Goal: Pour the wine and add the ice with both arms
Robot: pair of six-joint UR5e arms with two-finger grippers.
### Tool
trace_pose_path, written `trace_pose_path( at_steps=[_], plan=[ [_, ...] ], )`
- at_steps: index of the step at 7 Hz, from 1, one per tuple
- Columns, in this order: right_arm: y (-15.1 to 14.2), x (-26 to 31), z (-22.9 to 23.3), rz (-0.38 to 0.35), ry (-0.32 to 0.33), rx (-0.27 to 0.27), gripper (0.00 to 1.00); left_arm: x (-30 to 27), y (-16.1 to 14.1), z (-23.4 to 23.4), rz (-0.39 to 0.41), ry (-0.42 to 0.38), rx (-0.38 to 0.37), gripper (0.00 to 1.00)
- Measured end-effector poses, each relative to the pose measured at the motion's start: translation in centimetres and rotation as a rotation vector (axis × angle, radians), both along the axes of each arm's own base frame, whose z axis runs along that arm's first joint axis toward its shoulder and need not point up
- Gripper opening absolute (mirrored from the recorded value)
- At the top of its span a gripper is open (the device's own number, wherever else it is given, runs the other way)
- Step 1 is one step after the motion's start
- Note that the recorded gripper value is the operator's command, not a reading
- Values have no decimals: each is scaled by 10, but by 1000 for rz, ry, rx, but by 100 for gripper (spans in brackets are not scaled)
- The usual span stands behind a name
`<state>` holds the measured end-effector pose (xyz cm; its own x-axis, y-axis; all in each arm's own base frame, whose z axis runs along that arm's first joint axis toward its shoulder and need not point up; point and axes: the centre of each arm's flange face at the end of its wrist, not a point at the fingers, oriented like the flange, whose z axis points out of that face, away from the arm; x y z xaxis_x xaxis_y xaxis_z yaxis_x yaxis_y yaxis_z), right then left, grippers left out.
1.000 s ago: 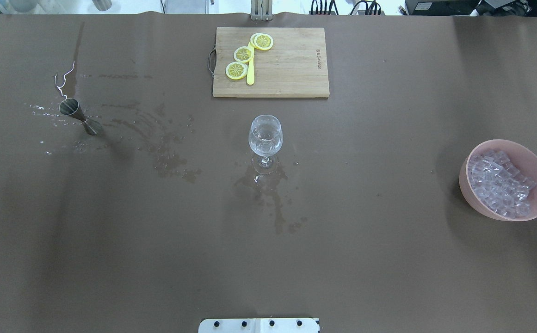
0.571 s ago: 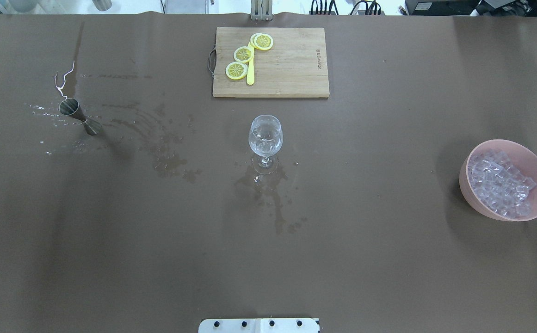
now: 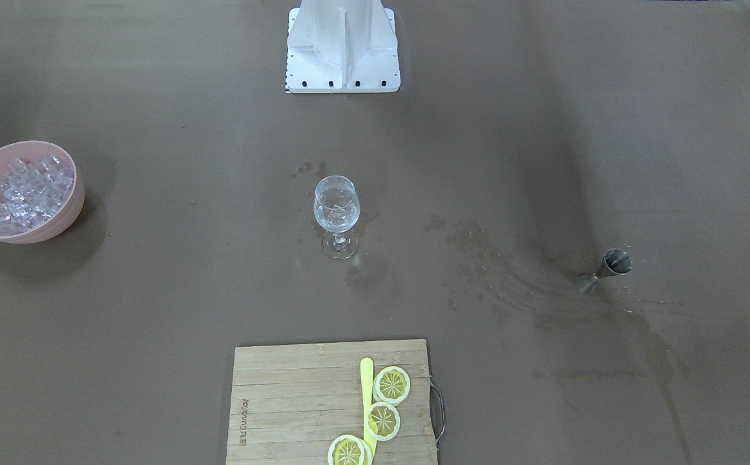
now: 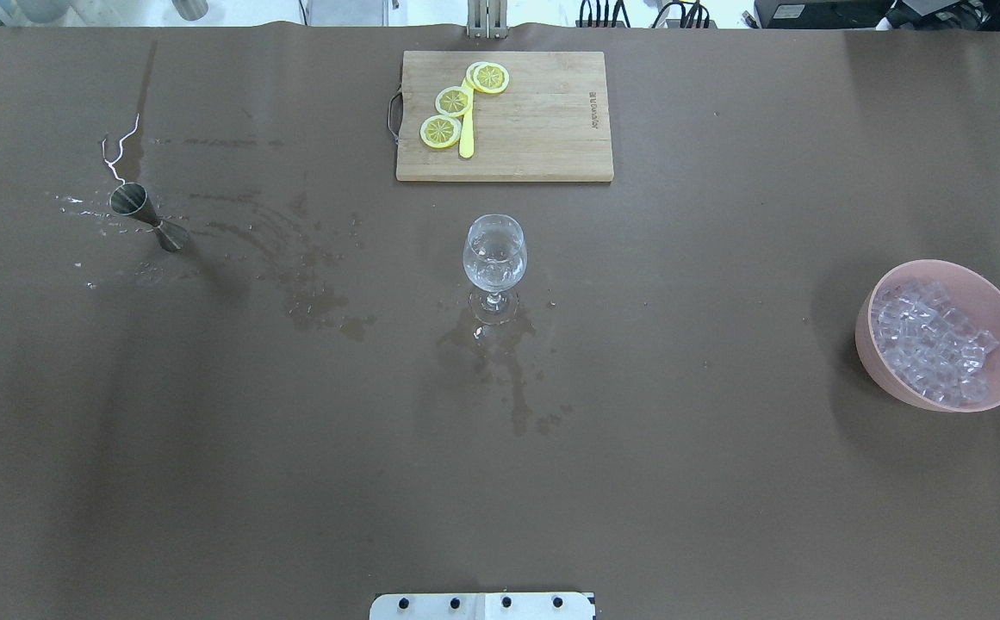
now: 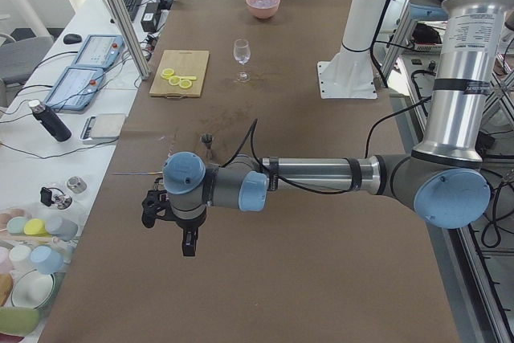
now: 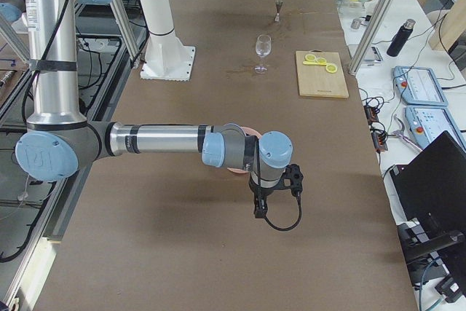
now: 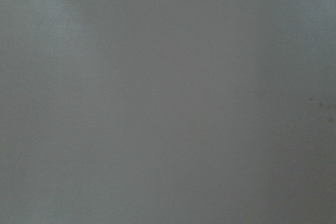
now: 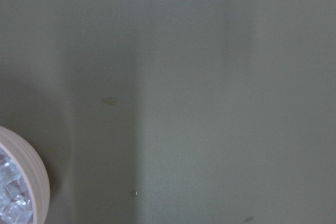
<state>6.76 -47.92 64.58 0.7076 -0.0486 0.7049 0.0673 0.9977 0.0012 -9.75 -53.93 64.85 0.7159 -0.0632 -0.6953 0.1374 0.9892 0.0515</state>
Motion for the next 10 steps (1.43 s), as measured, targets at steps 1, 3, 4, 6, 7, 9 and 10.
trace_pose_path(
  at_steps=[1, 3, 4, 6, 7, 9, 10],
  plan=[
    [0, 0, 0, 1, -4, 1, 100, 0, 0, 1, 0, -1, -2, 98],
    [2, 1, -1, 2, -8, 5, 100, 0, 0, 2, 0, -1, -5, 98],
    [3, 1, -2, 3, -9, 7, 100, 0, 1, 3, -1, -2, -8, 98],
    [1, 1, -6, 4, -8, 21, 100, 0, 1, 4, -2, -2, -10, 98],
    [0, 2, -10, 5, -6, 30, 100, 0, 3, 5, -3, -2, -11, 98],
    [1, 5, -19, 13, -4, 42, 100, 0, 8, 11, -3, -1, -21, 98],
    [3, 7, -20, 16, -5, 40, 100, 1, 8, 11, -2, -1, -22, 98]
  ],
)
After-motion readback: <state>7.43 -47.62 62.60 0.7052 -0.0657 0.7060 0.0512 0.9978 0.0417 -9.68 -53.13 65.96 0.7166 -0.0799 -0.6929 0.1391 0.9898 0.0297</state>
